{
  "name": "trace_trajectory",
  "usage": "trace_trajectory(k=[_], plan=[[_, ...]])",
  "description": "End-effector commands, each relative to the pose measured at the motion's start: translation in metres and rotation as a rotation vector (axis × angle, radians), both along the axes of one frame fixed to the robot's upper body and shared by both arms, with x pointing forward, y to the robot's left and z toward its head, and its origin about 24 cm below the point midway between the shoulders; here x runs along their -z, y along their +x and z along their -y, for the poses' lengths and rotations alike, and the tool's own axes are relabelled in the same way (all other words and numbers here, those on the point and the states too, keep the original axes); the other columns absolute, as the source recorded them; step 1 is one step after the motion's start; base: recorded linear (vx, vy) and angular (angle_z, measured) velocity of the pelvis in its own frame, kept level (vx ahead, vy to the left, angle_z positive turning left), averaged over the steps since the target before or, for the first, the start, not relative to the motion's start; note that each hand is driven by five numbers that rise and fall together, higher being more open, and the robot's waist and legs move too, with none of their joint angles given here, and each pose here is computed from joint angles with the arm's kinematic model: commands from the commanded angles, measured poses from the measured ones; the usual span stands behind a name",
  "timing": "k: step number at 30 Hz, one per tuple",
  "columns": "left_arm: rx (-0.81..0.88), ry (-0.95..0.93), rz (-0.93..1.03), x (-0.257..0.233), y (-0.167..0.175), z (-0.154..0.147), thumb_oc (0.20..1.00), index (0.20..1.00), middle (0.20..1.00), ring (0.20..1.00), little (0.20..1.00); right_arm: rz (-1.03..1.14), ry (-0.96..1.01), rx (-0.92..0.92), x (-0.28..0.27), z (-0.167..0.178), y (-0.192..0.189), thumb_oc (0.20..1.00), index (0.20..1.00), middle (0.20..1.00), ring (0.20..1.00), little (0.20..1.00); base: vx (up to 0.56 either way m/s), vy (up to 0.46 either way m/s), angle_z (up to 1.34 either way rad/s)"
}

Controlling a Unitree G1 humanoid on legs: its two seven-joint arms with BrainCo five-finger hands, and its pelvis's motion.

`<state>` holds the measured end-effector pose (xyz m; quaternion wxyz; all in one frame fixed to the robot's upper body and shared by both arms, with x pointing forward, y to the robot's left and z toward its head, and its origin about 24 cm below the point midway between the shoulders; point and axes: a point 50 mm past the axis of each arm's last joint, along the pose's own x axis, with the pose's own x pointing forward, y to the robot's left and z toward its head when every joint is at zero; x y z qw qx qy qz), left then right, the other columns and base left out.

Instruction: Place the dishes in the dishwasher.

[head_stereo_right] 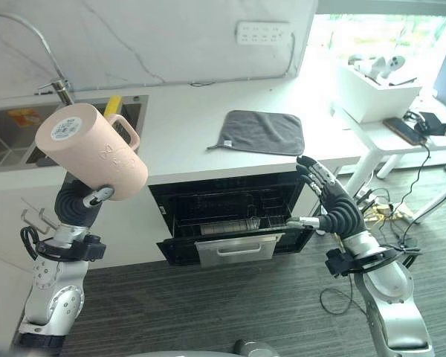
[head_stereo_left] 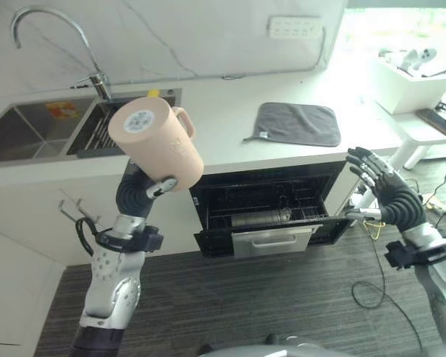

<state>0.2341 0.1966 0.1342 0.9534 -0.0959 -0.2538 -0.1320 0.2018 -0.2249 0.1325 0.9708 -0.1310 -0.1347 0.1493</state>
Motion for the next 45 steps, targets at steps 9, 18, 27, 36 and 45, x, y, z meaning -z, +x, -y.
trace_trajectory(k=[9,18,27,36,45], plan=[[-0.063,0.081,0.198,-0.042,-0.01,-0.01,0.2,0.2,0.2,0.2,0.2,0.167,0.063,-0.118,-0.034,-0.029,0.017,1.0,1.0,1.0,1.0,1.0,0.06,-0.584,0.07],[-0.013,0.033,0.186,-0.031,-0.013,-0.009,0.2,0.2,0.2,0.2,0.2,0.166,0.035,-0.105,-0.038,-0.028,0.024,1.0,1.0,1.0,1.0,1.0,0.03,-0.258,0.22],[-0.032,0.11,0.093,-0.023,-0.006,-0.008,0.2,0.2,0.2,0.2,0.2,0.132,0.064,-0.063,-0.026,-0.022,0.018,1.0,1.0,1.0,1.0,1.0,0.07,0.094,-0.04],[-0.16,0.289,-0.025,0.001,0.011,0.006,0.2,0.2,0.2,0.2,0.2,0.136,0.094,-0.078,-0.026,-0.037,0.027,1.0,1.0,1.0,1.0,1.0,0.0,0.012,0.08],[-0.263,0.363,-0.023,0.01,0.021,0.019,0.2,0.2,0.2,0.2,0.2,0.12,0.114,-0.103,-0.028,-0.051,0.038,1.0,1.0,1.0,1.0,1.0,-0.01,-0.032,-0.05]])
